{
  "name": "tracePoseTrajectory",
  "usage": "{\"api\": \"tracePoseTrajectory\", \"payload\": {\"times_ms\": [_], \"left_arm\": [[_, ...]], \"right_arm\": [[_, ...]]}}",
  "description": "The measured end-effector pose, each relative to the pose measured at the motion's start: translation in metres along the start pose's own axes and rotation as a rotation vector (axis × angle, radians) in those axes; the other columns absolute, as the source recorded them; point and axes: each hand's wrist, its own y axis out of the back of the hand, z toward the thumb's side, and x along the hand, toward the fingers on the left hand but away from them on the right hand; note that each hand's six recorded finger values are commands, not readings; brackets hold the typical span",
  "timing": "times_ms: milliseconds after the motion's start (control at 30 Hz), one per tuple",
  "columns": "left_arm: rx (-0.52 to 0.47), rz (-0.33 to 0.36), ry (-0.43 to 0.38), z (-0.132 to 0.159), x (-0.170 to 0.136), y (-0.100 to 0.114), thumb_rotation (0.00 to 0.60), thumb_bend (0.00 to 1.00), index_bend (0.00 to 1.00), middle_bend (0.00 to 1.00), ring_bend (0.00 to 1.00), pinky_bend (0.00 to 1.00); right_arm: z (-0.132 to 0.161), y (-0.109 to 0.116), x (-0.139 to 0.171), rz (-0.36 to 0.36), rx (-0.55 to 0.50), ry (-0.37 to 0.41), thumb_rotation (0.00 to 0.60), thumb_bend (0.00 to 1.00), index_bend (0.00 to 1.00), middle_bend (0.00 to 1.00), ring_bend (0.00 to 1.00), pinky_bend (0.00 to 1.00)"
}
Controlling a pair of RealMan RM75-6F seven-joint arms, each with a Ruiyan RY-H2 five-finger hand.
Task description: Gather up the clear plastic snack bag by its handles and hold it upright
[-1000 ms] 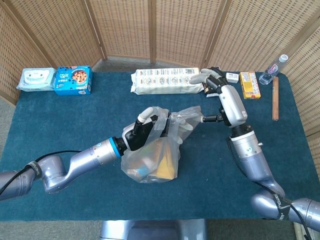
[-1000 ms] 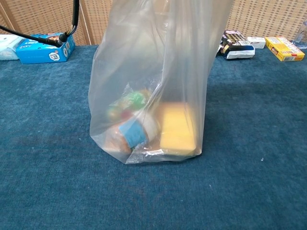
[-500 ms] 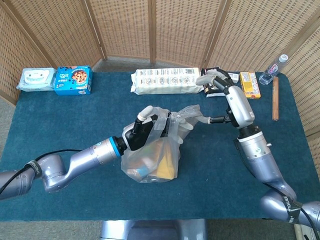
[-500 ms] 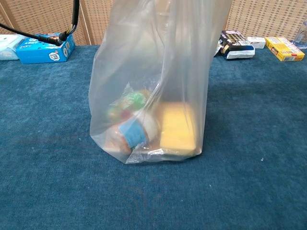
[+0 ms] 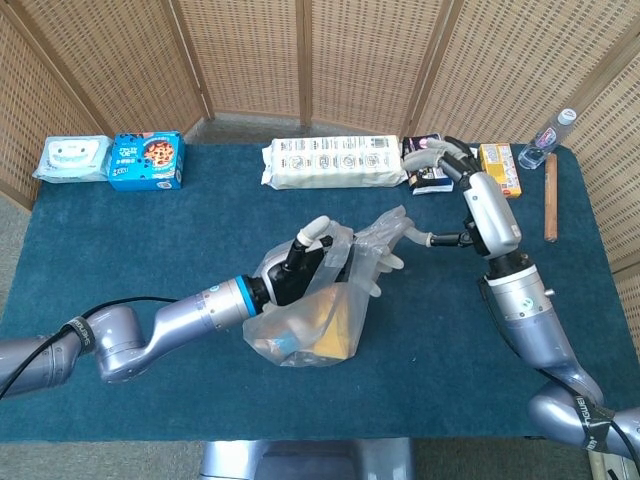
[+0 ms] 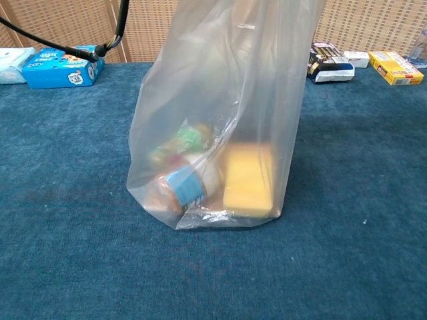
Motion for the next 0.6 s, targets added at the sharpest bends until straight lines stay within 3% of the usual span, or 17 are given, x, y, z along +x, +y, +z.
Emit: {"api": "tracePoseTrajectory", "payload": {"times_ms": [200,467,600], "left_arm": [[-0.053,-0.001,-0.002,0.002,0.010,-0.005,0.000,0.16,0.28,0.30,0.23,0.34],[-0.162,0.000,0.009,0.002,0.022,-0.010,0.003,0.22,0.31,0.38,0.35,0.48],[-0.209,0.002,-0.007,0.006,0.026,-0.011,0.066,0.24,0.37,0.44,0.40,0.54]], "right_arm": [[0.000,0.003,0.000,-0.023,-0.008,0.004,0.600,0.20,0.30,0.28,0.14,0.04],[-0.003,0.012,-0.001,-0.079,-0.014,0.000,0.600,0.20,0.30,0.28,0.15,0.04],[-0.007,0.016,-0.002,-0.108,-0.016,-0.012,0.600,0.20,0.31,0.28,0.16,0.05]]}}
